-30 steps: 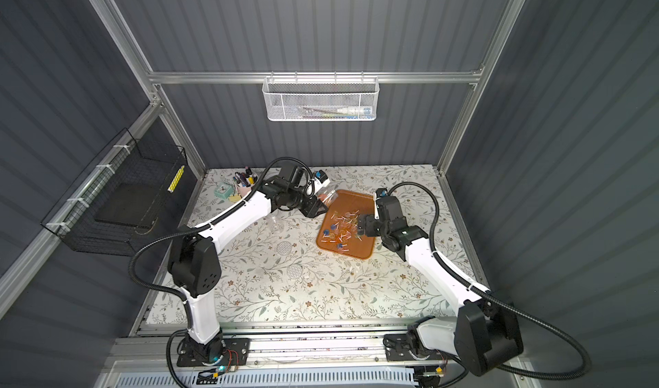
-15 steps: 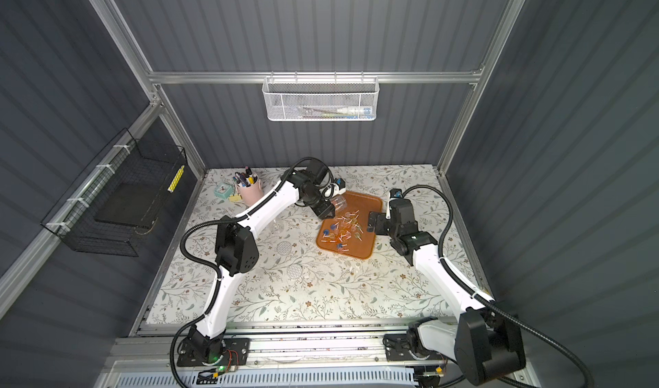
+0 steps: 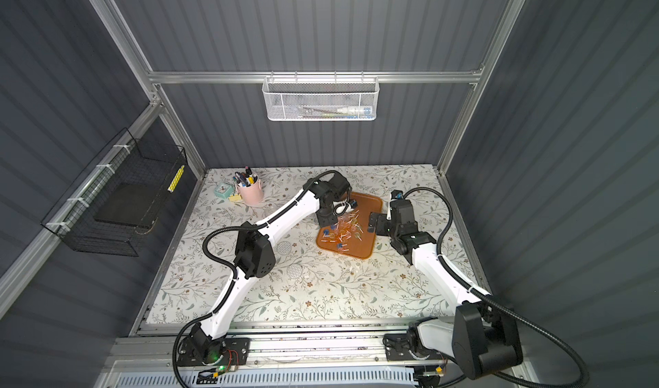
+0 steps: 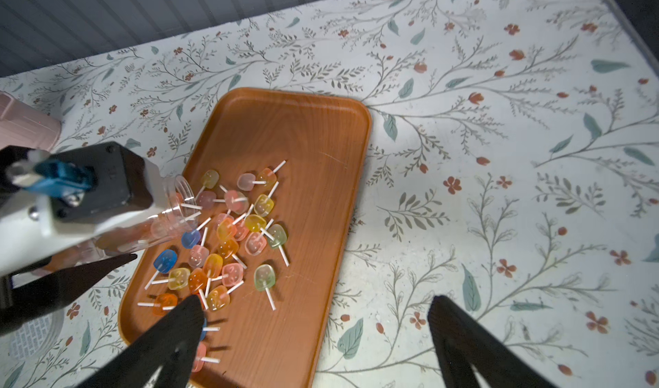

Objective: Pour the candies out of the jar
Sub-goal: 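Pour the candies out of the jar onto the tray.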

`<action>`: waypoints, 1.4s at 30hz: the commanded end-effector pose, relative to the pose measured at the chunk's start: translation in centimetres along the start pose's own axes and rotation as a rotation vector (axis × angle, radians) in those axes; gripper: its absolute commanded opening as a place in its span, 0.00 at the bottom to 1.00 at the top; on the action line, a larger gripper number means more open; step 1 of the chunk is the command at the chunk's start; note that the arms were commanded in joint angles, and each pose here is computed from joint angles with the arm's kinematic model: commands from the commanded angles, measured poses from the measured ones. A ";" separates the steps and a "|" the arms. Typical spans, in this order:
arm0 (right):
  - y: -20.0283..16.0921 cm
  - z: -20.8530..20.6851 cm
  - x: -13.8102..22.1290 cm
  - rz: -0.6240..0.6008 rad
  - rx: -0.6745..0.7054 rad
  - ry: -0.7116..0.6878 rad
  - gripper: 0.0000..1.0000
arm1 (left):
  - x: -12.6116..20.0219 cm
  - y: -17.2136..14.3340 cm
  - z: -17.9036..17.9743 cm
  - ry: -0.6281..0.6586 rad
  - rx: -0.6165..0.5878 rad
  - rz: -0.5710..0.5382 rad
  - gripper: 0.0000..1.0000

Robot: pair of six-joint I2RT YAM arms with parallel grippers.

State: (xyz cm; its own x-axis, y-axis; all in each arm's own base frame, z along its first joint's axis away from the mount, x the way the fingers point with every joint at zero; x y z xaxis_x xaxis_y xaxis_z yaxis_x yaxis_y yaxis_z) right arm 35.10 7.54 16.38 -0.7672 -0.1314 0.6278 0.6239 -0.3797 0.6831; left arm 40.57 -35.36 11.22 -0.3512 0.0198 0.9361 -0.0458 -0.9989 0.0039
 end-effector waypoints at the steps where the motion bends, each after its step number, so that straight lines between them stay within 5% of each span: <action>1: -0.4 0.0 -0.3 0.027 -0.045 0.009 0.98 | 1.3 -0.6 1.2 0.078 -0.107 0.043 0.00; 7: -1.0 0.1 -0.4 0.051 -0.055 0.024 0.96 | 2.1 -0.3 1.7 0.114 -0.160 0.042 0.00; 14: -0.6 0.2 -0.2 0.039 -0.046 0.027 0.96 | 2.0 -1.3 3.0 0.267 -0.365 0.242 0.00; 25: -0.6 0.0 0.0 0.036 -0.034 0.017 0.97 | 6.0 2.6 2.9 0.393 -0.547 0.056 0.00; 31: -0.2 -0.2 0.5 0.013 -0.040 0.012 0.98 | 5.0 1.9 3.1 0.437 -0.675 0.205 0.00; 42: 0.1 -0.7 1.6 -0.018 -0.046 0.006 0.98 | 3.0 4.0 1.9 0.406 -0.699 0.128 0.00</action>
State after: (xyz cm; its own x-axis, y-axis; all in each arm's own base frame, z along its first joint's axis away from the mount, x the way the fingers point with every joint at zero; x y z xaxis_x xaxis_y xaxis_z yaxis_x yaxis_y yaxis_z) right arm 34.32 7.25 17.67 -0.7857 -0.1536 0.5992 0.5996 -0.4269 0.6769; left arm 42.01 -38.78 16.73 -0.7477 0.0392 0.6628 -0.3633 -0.8598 -0.3589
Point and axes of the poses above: each gripper's point midway between its finger pads, its own x axis back along the fingers, its own z axis along the line the jaws close on, y = z × x, the point moved 2 cm from there along x, back along the fingers, and after that the axes turned 14 degrees about -x, right-handed, at the moved point
